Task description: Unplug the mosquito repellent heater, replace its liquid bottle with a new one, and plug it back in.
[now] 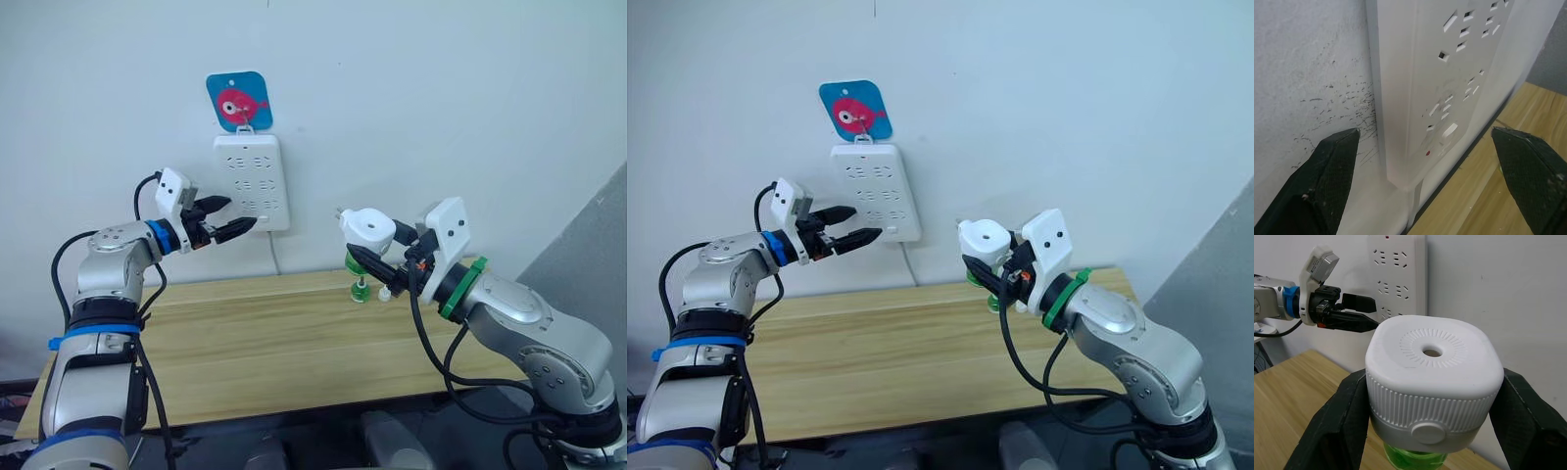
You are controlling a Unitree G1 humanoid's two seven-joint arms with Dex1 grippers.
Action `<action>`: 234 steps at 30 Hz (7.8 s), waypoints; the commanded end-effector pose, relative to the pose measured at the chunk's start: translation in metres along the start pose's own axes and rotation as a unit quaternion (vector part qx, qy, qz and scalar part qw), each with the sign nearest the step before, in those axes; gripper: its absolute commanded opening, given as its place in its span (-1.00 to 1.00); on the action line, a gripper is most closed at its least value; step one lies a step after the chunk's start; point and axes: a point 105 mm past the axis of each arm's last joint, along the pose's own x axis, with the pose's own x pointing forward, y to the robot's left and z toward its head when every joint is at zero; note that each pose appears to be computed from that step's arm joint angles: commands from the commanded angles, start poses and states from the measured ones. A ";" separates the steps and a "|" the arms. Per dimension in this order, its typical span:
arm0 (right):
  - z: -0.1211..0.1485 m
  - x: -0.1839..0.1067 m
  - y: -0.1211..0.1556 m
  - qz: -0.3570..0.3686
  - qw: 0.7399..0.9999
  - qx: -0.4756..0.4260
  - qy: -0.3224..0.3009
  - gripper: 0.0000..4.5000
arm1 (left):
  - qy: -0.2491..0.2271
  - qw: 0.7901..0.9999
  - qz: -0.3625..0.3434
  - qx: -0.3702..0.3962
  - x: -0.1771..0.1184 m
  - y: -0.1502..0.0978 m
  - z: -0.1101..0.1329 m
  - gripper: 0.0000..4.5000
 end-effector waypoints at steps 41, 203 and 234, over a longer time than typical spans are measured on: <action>0.012 0.106 0.019 0.002 0.998 -0.031 0.049 0.36 | -0.037 0.996 -0.084 0.007 0.020 -0.025 0.032 -0.42; -0.022 0.114 0.038 0.056 0.996 -0.074 -0.001 -0.99 | -0.060 0.994 0.000 0.087 -0.070 -0.145 -0.019 1.00; -0.015 0.125 0.016 -0.031 0.998 -0.049 -0.021 -0.99 | -0.058 0.995 -0.002 0.086 -0.068 -0.145 -0.018 1.00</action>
